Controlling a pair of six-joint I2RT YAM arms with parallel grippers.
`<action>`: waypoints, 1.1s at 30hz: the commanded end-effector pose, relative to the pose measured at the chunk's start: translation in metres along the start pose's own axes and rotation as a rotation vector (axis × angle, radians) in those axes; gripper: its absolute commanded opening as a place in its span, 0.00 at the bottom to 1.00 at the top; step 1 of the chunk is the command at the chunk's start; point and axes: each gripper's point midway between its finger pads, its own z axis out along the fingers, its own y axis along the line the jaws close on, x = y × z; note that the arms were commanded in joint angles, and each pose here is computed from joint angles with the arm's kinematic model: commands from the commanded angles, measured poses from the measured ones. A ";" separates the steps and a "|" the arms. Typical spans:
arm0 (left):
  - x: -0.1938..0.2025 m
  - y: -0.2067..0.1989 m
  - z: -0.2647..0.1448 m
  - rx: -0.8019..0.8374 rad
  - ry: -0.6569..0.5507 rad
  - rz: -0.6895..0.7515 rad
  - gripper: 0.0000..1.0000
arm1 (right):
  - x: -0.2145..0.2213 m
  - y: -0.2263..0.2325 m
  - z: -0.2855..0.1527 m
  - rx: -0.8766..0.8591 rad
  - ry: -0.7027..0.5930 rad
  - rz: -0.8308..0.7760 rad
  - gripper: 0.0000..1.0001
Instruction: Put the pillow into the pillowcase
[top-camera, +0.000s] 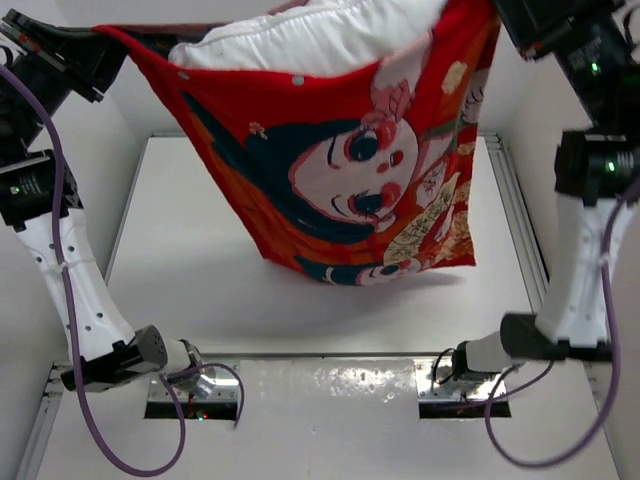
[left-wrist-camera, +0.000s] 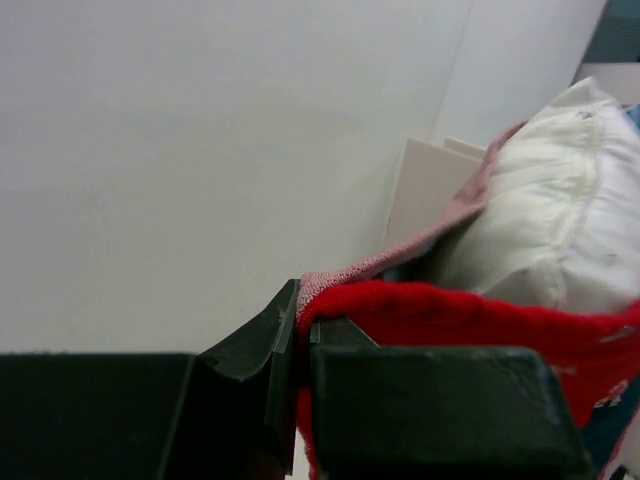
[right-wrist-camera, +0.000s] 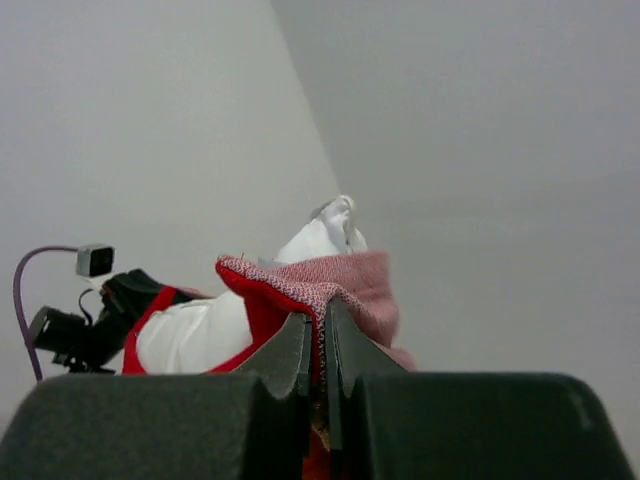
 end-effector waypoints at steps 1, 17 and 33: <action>-0.018 0.040 -0.002 -0.203 -0.048 0.060 0.00 | -0.003 -0.050 0.021 0.072 -0.019 0.155 0.00; 0.006 0.128 0.028 -0.400 0.101 0.203 0.00 | 0.027 -0.153 0.030 0.392 0.003 0.135 0.00; -0.070 0.006 0.005 -0.092 -0.147 0.381 0.00 | -0.094 -0.063 -0.041 0.221 -0.240 0.035 0.00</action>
